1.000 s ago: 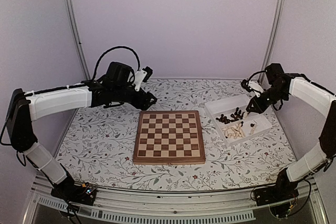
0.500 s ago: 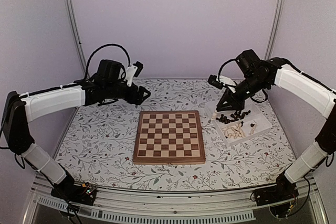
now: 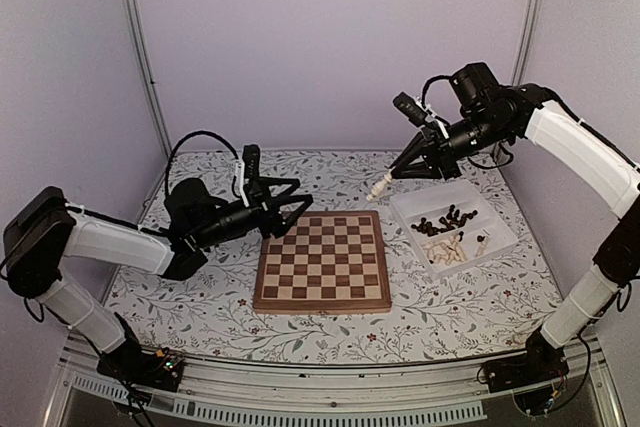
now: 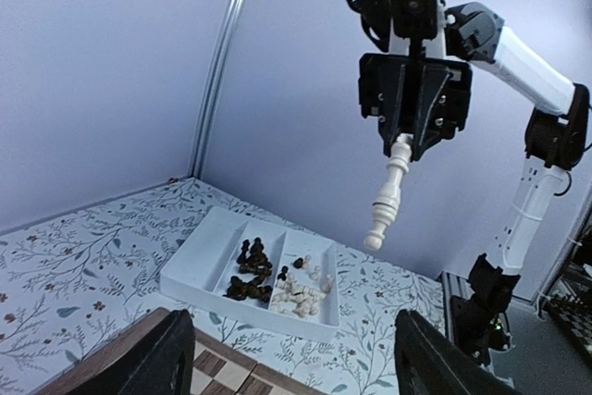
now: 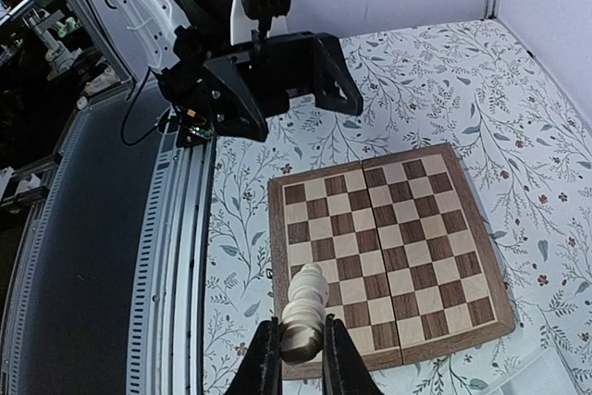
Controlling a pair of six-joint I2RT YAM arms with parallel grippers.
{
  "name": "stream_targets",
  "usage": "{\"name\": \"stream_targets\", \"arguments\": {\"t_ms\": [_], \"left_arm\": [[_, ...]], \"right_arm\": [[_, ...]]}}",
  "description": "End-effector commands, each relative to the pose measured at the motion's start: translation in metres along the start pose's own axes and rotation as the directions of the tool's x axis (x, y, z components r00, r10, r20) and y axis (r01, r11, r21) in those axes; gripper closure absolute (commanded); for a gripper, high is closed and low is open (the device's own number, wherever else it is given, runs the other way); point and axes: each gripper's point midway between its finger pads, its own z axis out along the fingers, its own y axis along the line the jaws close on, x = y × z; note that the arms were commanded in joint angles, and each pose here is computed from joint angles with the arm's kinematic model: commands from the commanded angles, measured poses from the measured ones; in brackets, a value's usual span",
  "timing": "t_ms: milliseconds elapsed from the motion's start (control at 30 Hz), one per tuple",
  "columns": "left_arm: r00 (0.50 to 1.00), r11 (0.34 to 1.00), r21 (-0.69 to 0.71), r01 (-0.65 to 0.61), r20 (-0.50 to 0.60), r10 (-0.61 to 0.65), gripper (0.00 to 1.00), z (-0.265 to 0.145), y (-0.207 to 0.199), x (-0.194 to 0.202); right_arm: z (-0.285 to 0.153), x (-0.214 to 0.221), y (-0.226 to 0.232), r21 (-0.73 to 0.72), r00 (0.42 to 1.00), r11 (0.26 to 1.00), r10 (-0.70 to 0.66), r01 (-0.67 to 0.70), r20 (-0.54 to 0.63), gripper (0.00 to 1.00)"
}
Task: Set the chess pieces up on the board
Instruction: Pick up the chess piece from the storage box.
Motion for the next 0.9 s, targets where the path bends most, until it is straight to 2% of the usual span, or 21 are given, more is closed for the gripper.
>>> {"name": "stream_targets", "arguments": {"t_ms": [0,200,367,567,867], "left_arm": [[0.977,0.981,0.188,-0.047,0.213,0.006,0.25,0.014,-0.050,-0.032],[0.988,0.966,0.256,-0.031,0.152,-0.008,0.27,0.047,-0.067,-0.009],[0.995,0.954,0.297,-0.035,0.101,0.005,0.33,0.067,-0.075,0.001],[0.999,0.941,0.339,-0.012,0.045,-0.004,0.44,0.079,-0.078,0.014],[1.000,0.931,0.365,0.000,0.007,-0.003,0.52,0.087,-0.082,0.025]], "right_arm": [[-0.003,-0.022,0.017,-0.113,0.996,0.994,0.007,0.004,0.093,1.00],[-0.003,-0.022,0.018,-0.126,0.995,0.992,0.015,-0.003,0.098,0.99],[-0.003,-0.020,0.018,-0.123,0.995,0.992,0.019,-0.008,0.094,0.99],[-0.002,-0.020,0.018,-0.124,0.995,0.992,0.020,-0.008,0.094,0.99],[0.000,-0.018,0.016,-0.123,0.996,0.992,0.023,-0.012,0.089,0.99]]}}
